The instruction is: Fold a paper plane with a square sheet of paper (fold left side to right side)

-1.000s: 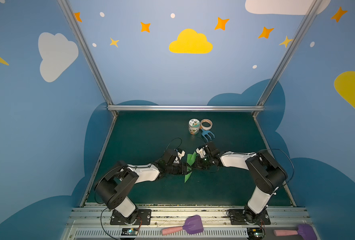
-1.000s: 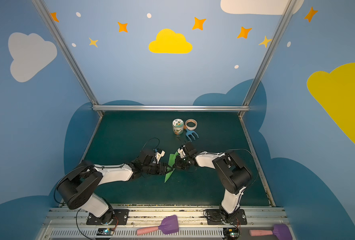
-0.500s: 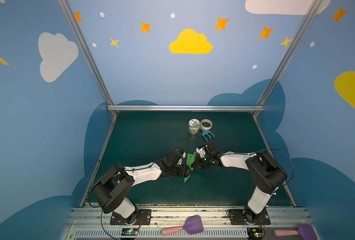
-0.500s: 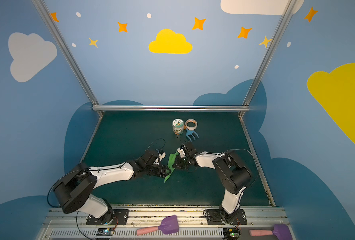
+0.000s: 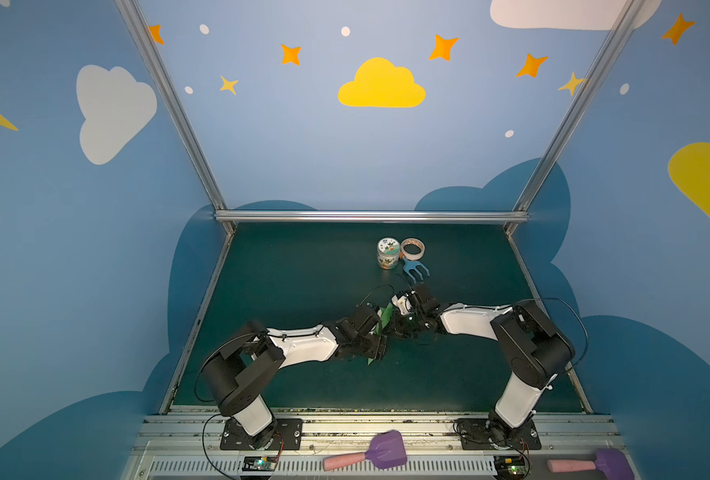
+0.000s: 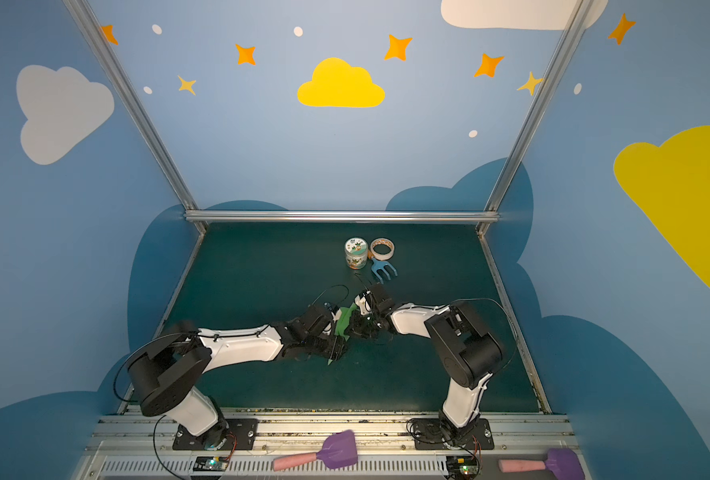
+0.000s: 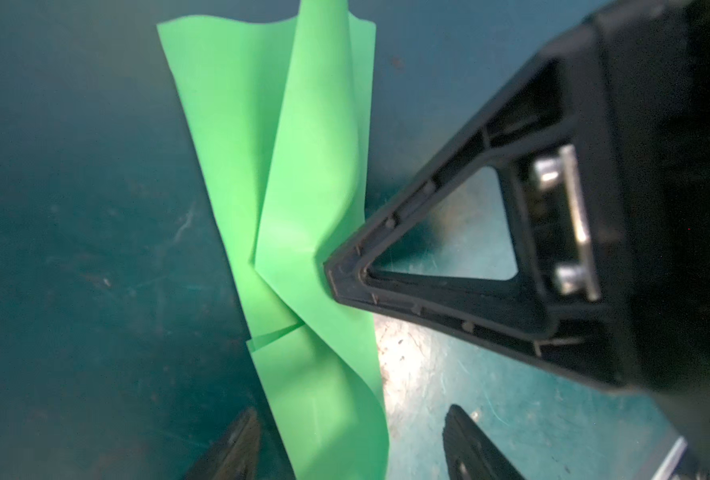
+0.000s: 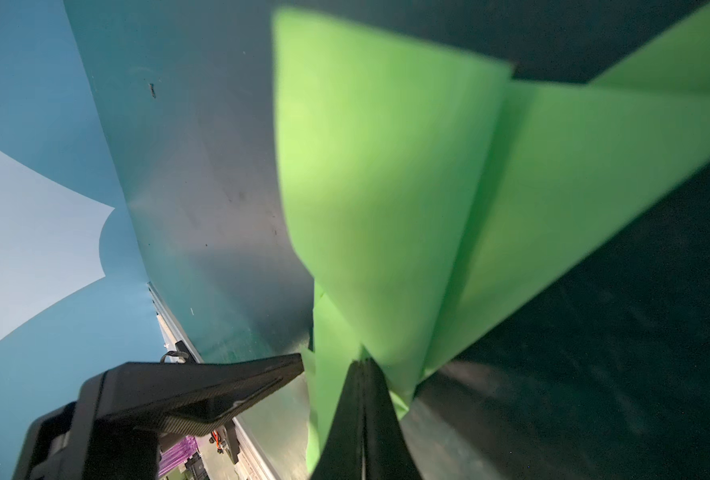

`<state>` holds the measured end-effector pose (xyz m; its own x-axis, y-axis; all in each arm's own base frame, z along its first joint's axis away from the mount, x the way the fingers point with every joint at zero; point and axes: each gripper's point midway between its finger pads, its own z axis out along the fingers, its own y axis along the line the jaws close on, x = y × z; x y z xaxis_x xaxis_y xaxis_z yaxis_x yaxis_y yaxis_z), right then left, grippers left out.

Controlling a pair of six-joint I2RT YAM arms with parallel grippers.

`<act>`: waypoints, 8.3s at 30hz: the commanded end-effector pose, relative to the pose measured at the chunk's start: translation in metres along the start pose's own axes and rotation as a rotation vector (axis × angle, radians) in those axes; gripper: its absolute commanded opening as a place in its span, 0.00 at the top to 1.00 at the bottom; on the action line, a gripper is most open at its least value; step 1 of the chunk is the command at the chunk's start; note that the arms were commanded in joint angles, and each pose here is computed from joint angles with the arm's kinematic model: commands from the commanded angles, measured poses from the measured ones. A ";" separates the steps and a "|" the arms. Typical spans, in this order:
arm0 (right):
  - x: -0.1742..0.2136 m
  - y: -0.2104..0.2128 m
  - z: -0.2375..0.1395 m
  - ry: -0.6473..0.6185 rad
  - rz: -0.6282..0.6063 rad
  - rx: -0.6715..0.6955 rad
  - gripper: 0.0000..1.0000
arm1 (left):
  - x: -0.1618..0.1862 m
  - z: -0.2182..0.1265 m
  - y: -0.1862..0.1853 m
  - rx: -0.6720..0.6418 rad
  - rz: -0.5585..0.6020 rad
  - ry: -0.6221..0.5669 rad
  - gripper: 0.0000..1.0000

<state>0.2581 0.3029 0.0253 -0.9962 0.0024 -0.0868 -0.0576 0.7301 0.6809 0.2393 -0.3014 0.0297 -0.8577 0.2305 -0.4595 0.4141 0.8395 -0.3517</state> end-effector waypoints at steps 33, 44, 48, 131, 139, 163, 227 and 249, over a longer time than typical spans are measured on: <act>0.005 0.017 -0.015 -0.005 -0.014 -0.045 1.00 | 0.041 0.017 0.030 -0.096 0.011 0.092 0.67; 0.012 0.021 -0.033 -0.030 -0.041 -0.034 1.00 | 0.040 0.015 0.030 -0.077 -0.002 0.089 0.73; 0.019 0.016 -0.032 -0.011 -0.043 -0.025 1.00 | 0.038 0.014 0.027 -0.063 -0.008 0.085 0.72; 0.022 0.024 -0.022 0.006 -0.077 -0.011 0.89 | 0.053 0.009 0.042 -0.103 0.002 0.111 0.76; 0.019 0.027 -0.009 0.025 -0.085 -0.009 0.94 | 0.053 0.009 0.042 -0.102 0.005 0.109 0.78; 0.024 0.020 0.012 0.060 -0.084 0.033 1.00 | 0.051 0.007 0.041 -0.093 0.006 0.105 0.79; 0.038 -0.020 0.028 0.110 -0.063 0.141 1.00 | -0.004 -0.001 0.006 0.105 -0.064 0.018 0.97; 0.038 -0.023 0.027 0.108 -0.059 0.153 1.00 | 0.039 -0.001 0.031 0.054 -0.116 0.056 0.97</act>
<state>0.2363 0.3234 0.0180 -0.9889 -0.1074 -0.1023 -0.1481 0.7579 0.6354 0.2328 -0.2855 0.0186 -0.8929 0.1532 -0.4234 0.3667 0.7930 -0.4865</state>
